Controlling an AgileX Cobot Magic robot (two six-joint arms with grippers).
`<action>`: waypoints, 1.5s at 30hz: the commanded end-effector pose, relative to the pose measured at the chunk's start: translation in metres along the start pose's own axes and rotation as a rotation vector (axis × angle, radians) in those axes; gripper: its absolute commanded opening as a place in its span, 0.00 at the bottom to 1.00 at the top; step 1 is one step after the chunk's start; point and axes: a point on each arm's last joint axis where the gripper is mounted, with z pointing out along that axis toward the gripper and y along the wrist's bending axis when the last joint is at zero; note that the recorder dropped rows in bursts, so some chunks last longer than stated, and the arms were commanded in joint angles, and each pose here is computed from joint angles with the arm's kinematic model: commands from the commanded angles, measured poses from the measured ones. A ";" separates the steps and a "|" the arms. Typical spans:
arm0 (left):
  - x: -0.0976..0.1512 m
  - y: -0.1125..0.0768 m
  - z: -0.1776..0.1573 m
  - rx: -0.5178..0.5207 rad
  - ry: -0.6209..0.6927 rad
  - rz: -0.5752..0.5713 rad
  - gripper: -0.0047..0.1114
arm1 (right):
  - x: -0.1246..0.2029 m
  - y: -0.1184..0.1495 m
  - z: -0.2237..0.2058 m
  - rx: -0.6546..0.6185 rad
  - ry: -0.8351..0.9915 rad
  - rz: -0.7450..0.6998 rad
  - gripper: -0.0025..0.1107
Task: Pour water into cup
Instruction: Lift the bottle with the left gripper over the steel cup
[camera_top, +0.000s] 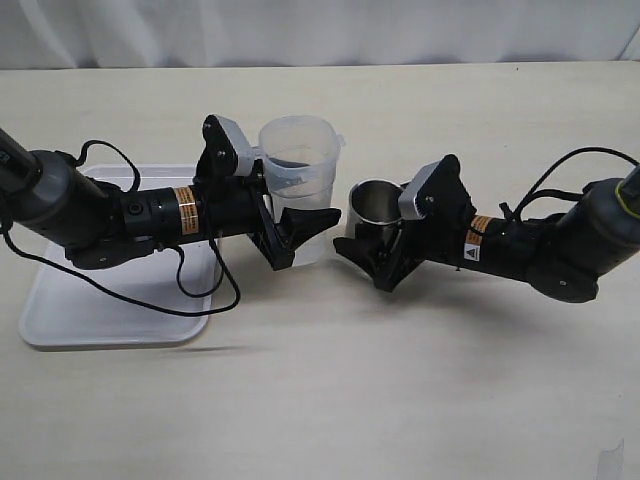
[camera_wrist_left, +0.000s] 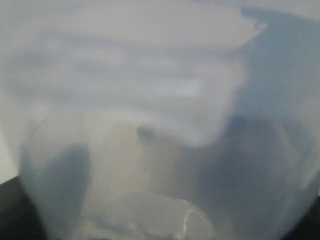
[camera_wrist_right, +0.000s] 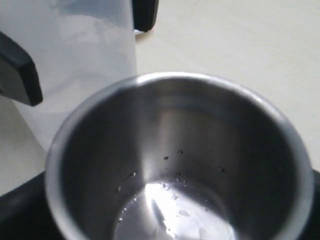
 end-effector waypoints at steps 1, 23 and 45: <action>0.006 0.003 0.000 -0.028 0.060 0.012 0.04 | -0.001 0.000 0.000 0.003 -0.005 -0.005 0.60; -0.054 0.052 0.031 -0.162 0.253 0.277 0.04 | -0.006 -0.003 0.002 0.002 -0.041 -0.053 0.06; -0.065 0.039 0.049 -0.111 0.352 0.704 0.04 | -0.007 -0.006 0.005 -0.004 -0.016 -0.092 0.06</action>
